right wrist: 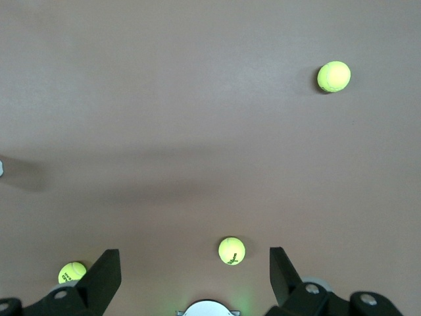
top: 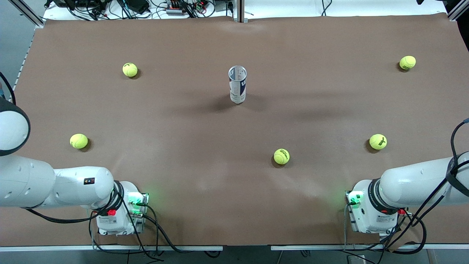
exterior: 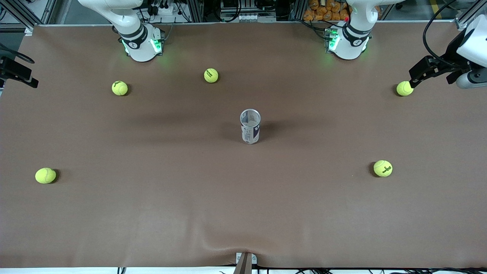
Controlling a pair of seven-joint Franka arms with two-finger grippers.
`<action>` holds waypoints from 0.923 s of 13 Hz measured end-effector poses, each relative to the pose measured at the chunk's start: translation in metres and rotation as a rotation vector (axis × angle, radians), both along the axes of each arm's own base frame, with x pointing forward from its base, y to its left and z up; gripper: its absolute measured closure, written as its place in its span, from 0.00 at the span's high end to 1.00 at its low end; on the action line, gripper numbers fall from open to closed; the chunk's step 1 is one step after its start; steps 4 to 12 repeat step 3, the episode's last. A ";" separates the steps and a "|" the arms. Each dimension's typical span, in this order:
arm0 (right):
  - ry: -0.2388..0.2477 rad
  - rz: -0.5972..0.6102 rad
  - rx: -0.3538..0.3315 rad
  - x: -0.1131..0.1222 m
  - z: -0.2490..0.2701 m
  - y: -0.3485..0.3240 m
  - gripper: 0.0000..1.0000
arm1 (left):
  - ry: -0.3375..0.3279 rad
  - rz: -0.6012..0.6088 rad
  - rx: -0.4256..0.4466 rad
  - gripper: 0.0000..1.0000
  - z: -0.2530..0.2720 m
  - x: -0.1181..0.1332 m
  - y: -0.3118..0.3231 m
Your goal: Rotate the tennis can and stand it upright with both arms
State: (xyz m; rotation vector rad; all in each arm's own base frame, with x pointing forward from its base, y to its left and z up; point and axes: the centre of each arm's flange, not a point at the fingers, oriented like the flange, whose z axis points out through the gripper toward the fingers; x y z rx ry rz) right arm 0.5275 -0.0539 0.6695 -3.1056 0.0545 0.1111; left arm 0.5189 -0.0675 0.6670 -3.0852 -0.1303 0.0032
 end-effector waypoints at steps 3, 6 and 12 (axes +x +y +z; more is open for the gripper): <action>0.001 0.009 -0.008 0.000 0.000 0.004 1.00 | 0.009 0.019 -0.033 1.00 0.000 0.001 0.013; 0.001 0.009 -0.008 0.000 0.000 0.004 1.00 | 0.009 0.019 -0.033 1.00 0.000 0.001 0.013; 0.001 0.009 -0.008 0.000 0.000 0.004 1.00 | 0.009 0.019 -0.033 1.00 0.000 0.001 0.013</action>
